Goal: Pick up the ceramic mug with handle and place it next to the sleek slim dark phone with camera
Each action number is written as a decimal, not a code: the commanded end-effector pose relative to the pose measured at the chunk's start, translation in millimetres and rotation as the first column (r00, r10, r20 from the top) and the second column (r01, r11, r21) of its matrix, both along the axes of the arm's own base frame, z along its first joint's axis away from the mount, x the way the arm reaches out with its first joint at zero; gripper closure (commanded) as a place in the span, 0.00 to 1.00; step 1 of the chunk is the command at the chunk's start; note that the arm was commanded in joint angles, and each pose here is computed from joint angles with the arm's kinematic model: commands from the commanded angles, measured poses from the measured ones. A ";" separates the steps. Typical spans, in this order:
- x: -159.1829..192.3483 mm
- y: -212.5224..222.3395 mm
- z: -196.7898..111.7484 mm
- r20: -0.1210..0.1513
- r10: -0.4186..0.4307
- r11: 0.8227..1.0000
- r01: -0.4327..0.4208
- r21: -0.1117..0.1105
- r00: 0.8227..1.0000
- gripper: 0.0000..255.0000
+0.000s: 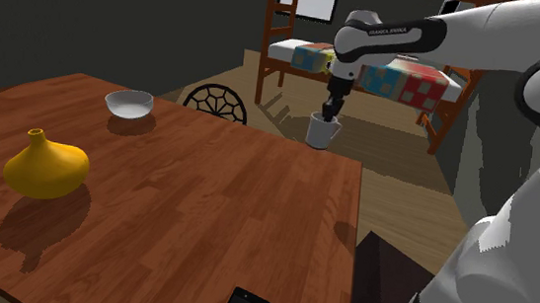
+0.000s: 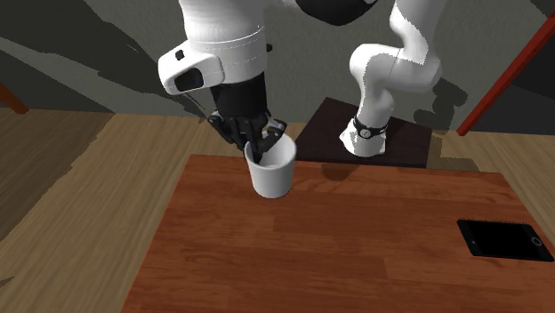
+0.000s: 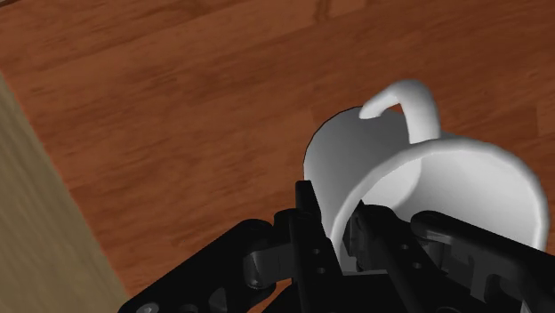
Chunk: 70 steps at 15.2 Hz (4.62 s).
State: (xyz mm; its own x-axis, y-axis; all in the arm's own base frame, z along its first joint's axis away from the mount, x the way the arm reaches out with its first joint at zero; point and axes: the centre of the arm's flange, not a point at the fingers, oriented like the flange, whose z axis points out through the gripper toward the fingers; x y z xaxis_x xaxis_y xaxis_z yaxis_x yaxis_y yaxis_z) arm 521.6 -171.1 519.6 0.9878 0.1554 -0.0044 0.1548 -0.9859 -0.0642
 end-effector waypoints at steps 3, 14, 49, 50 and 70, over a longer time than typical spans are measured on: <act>-15.0 49.6 1.1 0.000 -0.001 1.000 0.001 -0.001 1.000 1.00; -42.0 192.2 1.7 0.000 -0.001 1.000 0.001 -0.001 1.000 1.00; -81.1 397.9 -97.7 0.000 -0.001 1.000 0.001 -0.001 1.000 1.00; -81.1 397.9 -103.0 0.000 -0.001 1.000 0.001 -0.001 1.000 1.00; -81.1 397.9 -160.4 0.000 -0.001 1.000 0.001 -0.001 1.000 0.00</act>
State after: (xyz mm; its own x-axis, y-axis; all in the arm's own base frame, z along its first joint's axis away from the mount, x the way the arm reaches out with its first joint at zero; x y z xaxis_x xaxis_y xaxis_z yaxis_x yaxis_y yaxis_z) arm 440.5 226.7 359.1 0.9880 0.1544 -0.0048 0.1538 -0.9861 -0.0634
